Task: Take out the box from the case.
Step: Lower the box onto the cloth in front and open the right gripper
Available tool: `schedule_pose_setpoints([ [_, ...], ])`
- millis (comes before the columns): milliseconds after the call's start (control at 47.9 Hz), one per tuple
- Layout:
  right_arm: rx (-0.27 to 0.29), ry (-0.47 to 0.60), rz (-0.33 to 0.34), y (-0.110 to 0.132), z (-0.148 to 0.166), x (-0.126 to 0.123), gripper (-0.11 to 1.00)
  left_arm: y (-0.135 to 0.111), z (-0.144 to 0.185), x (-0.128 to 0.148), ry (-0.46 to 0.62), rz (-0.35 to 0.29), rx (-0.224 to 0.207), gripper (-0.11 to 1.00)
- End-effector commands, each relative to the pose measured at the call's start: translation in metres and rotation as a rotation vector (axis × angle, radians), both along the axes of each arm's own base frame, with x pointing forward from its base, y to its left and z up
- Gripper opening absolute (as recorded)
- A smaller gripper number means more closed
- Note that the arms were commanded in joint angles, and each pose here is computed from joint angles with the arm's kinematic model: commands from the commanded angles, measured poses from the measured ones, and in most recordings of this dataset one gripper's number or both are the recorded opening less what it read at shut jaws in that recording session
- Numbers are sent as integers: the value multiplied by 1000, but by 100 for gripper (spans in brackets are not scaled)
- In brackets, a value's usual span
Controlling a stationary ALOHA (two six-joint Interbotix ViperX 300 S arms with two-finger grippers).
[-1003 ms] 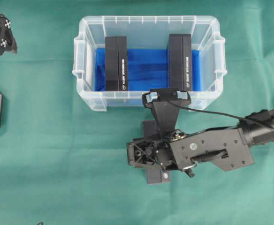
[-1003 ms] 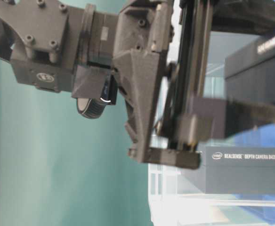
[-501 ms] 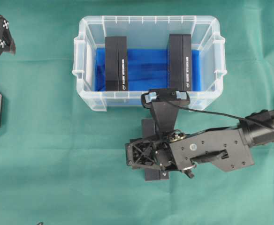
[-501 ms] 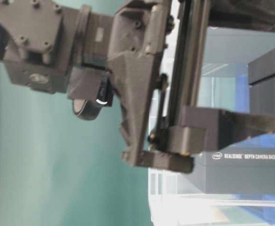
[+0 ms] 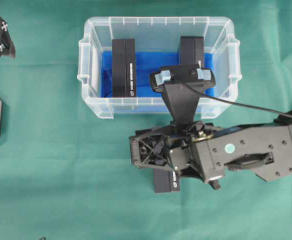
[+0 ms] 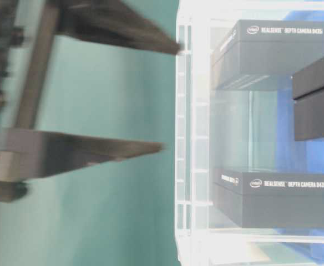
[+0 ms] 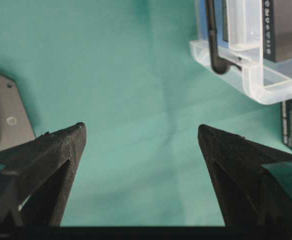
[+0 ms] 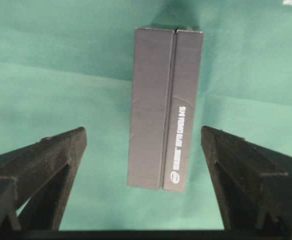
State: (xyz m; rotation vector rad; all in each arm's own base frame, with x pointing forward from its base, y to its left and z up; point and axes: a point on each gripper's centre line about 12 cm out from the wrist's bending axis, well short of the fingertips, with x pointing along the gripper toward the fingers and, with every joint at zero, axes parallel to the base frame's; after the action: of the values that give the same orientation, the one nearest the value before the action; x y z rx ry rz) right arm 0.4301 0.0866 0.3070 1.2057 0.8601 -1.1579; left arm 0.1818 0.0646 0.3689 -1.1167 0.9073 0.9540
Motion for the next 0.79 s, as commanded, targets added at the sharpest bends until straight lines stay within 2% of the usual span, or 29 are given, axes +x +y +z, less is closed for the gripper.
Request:
schedule_pose_setpoints([
  [0,14,-63,-8,-6,29,-3,93,0,4,0,-15,-1,9,94],
  [397,79,-56,29,-2,33,-6,92,-1,6,-1,-24,1,6,94],
  [501,81,-61,40,-2,39,-11,92,-1,5,-1,-22,-1,3,94],
  [648,88,-43,60,1,42,-26,92,-2,6,-2,-26,3,1,94],
  [773,112,-18,79,6,41,-49,92,-2,6,-3,-28,5,-1,94],
])
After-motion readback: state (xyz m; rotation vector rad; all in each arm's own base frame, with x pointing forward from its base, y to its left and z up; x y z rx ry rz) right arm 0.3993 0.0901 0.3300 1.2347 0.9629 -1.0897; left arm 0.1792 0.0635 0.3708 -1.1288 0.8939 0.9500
